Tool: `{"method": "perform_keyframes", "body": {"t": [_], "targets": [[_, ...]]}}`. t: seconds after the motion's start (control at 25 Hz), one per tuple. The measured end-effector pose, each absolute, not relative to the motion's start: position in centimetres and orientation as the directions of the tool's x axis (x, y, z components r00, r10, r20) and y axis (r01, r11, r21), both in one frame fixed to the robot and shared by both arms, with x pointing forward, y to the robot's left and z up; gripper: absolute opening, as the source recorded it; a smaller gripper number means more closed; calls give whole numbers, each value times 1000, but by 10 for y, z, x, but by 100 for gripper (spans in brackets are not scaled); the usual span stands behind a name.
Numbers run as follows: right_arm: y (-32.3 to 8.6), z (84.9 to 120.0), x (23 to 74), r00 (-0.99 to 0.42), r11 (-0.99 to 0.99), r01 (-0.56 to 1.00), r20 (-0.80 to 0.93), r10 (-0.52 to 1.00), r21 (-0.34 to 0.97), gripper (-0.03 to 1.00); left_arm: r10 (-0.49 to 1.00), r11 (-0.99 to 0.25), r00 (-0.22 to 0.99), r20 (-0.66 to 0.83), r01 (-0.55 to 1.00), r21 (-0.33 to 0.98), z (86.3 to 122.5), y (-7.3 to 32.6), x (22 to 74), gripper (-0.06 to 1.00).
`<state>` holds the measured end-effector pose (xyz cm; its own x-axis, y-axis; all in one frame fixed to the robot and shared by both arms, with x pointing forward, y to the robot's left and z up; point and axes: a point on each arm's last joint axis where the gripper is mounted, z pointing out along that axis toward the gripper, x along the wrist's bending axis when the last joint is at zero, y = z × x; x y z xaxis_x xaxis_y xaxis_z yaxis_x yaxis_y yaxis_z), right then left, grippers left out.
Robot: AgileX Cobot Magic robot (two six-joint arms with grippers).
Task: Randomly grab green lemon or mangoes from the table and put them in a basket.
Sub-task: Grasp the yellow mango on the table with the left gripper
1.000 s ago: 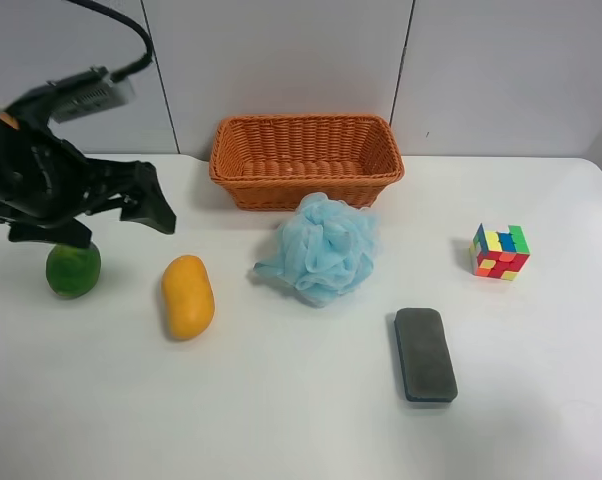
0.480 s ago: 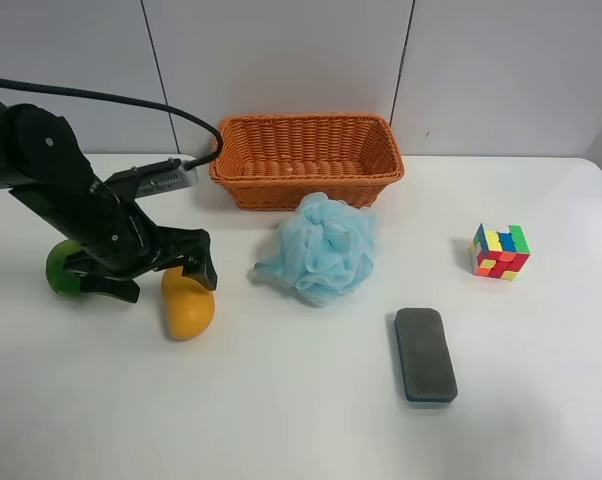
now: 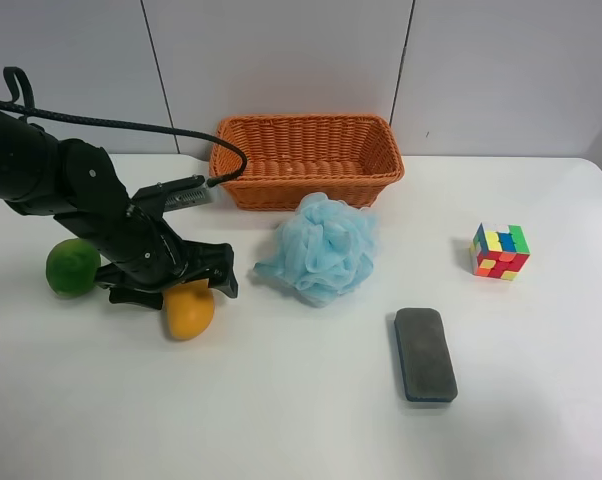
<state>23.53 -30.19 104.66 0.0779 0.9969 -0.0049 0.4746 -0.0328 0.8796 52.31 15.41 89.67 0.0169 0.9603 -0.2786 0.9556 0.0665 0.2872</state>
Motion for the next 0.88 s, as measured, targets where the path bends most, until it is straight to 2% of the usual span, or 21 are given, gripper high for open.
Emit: {"method": "perform_keyframes", "body": {"t": [0.44,0.52,0.6,0.88], "targets": [[-302,1047,235,78,-33,475,-5,997,880,99,960,68,19,-278,951,300,896,154,525,98],[-302,1047,235,78,-33,475,-5,997,880,99,960,68,19,-278,951,300,896,154,525,86],[-302,1047,235,78,-33,475,-5,997,880,99,960,69,18,-278,951,300,896,154,525,62],[-302,1047,235,78,-32,475,-6,997,880,99,960,67,19,-278,952,299,896,154,525,64]]}}
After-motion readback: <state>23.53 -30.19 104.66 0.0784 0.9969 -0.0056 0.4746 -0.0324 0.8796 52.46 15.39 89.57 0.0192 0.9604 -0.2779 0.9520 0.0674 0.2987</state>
